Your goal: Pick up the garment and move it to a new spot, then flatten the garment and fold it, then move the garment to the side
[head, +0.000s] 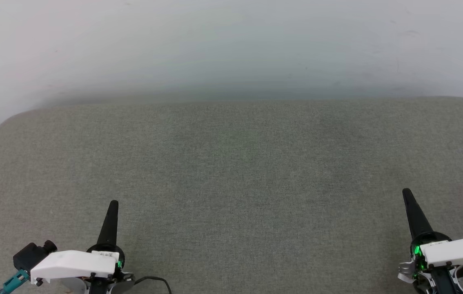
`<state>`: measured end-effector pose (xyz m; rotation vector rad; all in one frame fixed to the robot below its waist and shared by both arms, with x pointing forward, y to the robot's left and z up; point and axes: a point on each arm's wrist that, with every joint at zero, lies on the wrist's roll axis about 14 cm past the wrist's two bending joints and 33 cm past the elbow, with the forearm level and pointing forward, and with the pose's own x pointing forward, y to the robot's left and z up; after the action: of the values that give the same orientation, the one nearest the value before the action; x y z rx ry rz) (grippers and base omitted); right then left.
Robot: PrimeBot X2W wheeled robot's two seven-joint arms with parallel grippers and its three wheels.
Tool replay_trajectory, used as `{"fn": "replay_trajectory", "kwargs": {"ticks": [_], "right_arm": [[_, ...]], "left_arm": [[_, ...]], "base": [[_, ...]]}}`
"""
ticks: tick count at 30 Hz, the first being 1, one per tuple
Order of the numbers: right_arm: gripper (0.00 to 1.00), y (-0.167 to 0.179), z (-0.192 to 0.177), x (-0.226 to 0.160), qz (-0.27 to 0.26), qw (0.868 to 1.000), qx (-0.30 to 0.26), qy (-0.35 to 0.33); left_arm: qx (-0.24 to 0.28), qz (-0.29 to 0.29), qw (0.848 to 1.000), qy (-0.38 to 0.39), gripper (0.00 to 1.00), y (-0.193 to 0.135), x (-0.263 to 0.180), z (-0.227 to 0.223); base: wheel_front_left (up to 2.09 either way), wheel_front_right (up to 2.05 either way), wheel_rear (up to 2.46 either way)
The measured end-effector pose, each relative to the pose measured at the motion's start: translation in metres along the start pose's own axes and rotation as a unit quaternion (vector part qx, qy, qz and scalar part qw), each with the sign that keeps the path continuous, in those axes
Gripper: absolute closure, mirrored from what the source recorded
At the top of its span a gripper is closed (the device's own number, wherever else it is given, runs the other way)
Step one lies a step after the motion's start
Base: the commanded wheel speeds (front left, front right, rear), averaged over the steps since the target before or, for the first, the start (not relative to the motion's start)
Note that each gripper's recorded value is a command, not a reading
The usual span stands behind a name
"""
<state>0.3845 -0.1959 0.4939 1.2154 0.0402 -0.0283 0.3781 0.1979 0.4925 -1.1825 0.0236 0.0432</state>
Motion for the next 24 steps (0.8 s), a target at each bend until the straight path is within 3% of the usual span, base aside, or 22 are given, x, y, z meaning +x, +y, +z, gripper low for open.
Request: {"fn": "replay_trajectory", "kwargs": {"ticks": [24], "right_arm": [[1.0,0.0032,0.0034,0.0015,0.006,0.996,0.093,-0.001]], "left_arm": [[-0.102,-0.004,0.995,0.004,1.0,-0.0034,0.0043,0.003]], "base": [[0.0,0.0,0.0]]}}
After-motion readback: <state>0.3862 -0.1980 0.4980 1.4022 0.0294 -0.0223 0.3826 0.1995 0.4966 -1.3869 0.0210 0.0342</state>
